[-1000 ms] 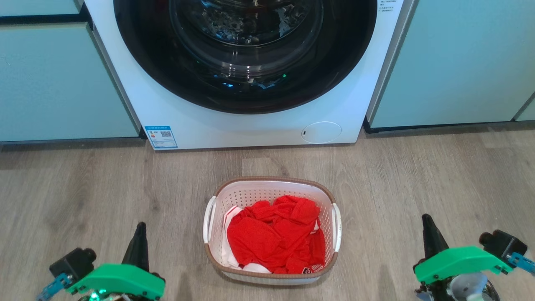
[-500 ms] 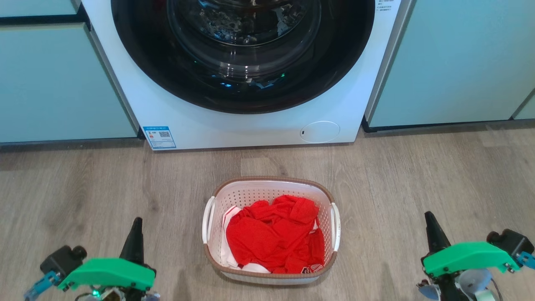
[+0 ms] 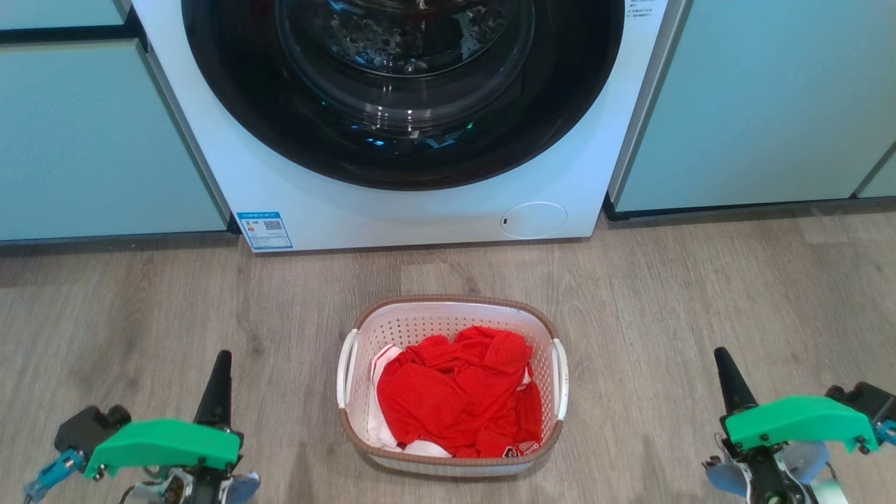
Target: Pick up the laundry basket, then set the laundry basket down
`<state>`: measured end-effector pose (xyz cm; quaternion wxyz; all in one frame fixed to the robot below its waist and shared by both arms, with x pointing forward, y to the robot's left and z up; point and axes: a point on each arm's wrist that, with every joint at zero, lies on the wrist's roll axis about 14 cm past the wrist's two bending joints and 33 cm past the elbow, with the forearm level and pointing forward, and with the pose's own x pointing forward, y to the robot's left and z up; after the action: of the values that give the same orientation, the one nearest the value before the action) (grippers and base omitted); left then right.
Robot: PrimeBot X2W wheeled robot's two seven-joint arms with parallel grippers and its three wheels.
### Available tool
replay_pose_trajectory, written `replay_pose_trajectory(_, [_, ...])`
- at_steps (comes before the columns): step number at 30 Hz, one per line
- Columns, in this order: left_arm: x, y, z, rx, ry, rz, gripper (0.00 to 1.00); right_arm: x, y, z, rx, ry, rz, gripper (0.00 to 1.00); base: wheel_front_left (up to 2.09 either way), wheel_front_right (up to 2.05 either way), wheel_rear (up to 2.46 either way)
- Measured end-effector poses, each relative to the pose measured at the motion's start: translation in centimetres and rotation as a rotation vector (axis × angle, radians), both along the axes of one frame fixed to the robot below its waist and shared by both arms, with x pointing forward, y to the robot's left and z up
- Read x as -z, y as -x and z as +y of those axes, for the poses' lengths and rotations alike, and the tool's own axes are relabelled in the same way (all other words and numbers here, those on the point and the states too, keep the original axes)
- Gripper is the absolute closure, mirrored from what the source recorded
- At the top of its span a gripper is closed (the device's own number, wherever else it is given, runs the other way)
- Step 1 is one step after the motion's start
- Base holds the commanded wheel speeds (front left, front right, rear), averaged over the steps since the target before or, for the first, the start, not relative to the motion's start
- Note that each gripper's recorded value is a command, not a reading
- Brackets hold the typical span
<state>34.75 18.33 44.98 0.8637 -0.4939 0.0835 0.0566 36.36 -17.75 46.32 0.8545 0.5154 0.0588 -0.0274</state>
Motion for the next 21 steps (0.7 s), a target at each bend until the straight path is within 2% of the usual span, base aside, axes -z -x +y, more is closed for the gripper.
replay_pose_trajectory(21, [-0.7, -1.0, 0.1, -0.020, 0.236, -0.025, 1.00, -0.4, -0.4, -1.3, 0.046, -0.211, -0.002, 1.00, 0.00, 0.00, 0.00])
